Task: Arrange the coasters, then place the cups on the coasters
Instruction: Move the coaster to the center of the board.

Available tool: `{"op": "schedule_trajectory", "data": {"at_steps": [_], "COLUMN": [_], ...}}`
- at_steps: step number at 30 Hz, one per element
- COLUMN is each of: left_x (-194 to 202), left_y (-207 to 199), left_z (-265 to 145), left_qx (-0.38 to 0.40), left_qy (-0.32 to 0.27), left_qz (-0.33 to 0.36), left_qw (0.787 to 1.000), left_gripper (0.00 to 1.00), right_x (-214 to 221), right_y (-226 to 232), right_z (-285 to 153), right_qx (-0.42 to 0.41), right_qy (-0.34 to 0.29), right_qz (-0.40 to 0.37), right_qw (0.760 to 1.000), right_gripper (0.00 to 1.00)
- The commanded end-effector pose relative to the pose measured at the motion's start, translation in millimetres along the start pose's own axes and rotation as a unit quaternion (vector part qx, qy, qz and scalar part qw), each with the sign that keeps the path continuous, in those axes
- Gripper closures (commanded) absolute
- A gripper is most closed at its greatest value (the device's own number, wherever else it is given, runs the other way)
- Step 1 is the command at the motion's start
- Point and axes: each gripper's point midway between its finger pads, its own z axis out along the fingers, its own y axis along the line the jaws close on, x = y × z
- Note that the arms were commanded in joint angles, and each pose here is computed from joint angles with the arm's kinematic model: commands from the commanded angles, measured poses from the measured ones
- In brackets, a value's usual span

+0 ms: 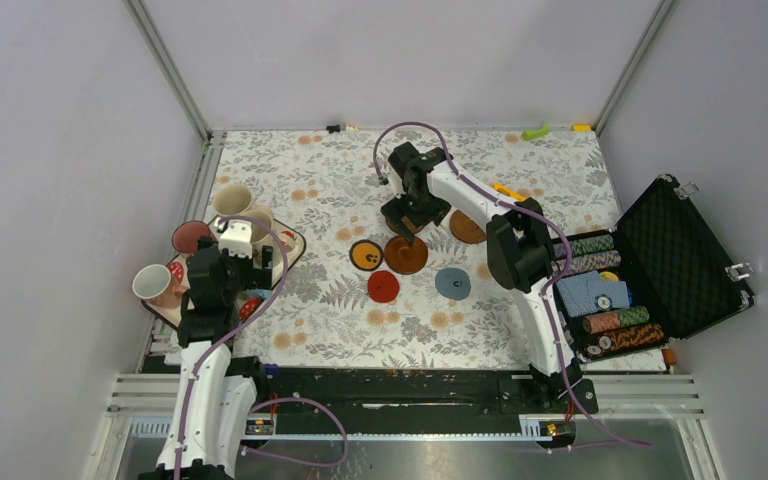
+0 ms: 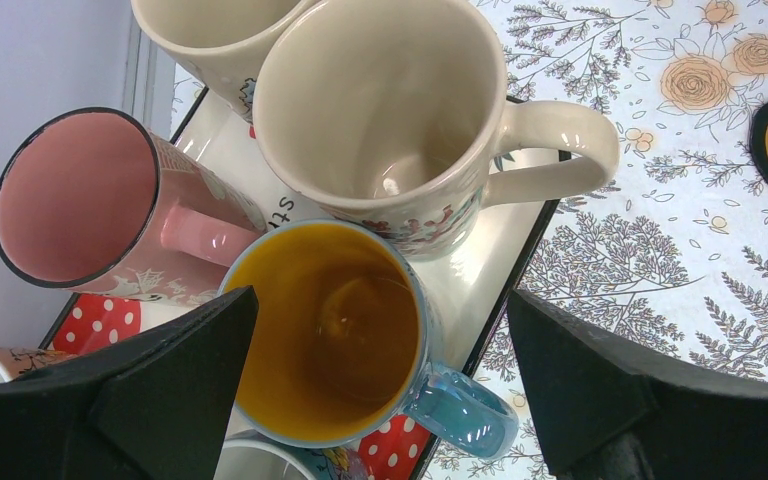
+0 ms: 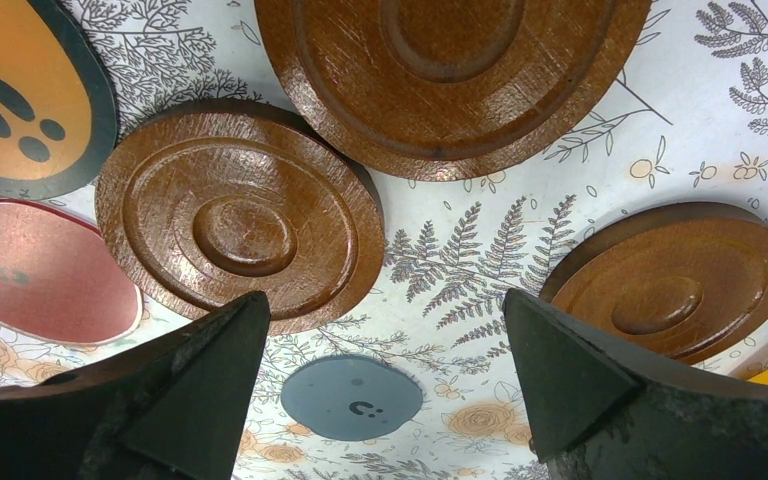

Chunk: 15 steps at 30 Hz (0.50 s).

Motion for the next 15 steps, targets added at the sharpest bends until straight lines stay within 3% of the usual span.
{"op": "schedule_trajectory", "data": {"at_steps": [1, 15], "left_x": [-18, -10], "left_y": [8, 8], "left_z": [0, 7], "left_qx": [-0.016, -0.012], "left_qy": [-0.032, -0.009], "left_qz": [0.005, 0.005], "left_qw": [0.999, 1.000], "left_gripper": [0.01, 0.01], "right_x": [-1, 1], "right_y": [-3, -16], "right_z": [-14, -14], "right_qx": [0.014, 0.049], "right_qy": [-0.009, -0.005], "right_qz": [-0.009, -0.013], "right_qw": [1.000, 0.999], "right_gripper": [0.05, 0.05]}}
